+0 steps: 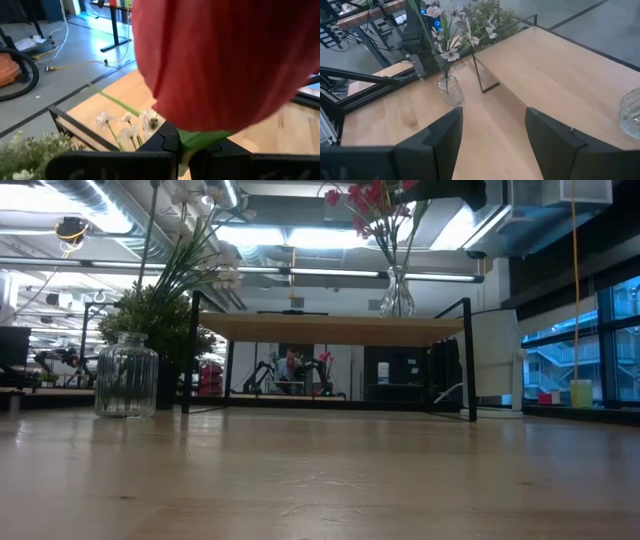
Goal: Pick and place flowers into a vace then onto a shelf
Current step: Put the red flower into the transparent vase
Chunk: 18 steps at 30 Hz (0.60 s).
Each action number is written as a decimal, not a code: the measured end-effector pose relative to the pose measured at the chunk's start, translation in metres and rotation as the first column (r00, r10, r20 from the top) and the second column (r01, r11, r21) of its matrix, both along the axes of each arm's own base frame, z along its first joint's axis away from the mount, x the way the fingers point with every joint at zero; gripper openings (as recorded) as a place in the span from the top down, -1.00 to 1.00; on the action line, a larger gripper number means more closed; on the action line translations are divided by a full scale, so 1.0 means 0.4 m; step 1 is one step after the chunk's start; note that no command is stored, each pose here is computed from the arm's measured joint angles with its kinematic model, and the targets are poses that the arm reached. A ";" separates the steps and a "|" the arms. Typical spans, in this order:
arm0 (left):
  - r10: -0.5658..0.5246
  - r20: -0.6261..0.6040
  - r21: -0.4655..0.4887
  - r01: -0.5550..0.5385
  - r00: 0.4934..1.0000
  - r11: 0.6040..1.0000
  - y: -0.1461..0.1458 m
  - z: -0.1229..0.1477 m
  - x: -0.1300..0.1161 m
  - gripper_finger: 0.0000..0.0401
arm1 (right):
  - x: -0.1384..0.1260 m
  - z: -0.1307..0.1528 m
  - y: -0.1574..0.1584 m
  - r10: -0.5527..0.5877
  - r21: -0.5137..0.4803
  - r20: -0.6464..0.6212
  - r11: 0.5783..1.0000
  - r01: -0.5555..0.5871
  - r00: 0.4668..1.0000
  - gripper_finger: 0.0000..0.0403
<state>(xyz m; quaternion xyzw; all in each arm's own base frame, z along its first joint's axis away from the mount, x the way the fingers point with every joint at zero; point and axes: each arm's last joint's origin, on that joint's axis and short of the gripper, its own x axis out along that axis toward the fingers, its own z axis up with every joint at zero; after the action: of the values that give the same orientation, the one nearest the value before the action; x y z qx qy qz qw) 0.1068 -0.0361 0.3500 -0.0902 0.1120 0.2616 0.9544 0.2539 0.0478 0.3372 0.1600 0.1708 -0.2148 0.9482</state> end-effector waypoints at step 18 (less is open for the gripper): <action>0.105 -0.035 -0.045 -0.107 0.994 0.993 -0.009 -0.140 0.019 0.96 | -0.001 -0.002 0.000 0.000 -0.003 -0.008 1.000 0.000 1.000 -0.08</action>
<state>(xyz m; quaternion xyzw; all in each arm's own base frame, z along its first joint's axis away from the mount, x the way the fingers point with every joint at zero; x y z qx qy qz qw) 0.1145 -0.0398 0.2940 -0.1139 0.1288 0.3107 0.9348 0.2535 0.0477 0.3365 0.1579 0.1744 -0.2156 0.9477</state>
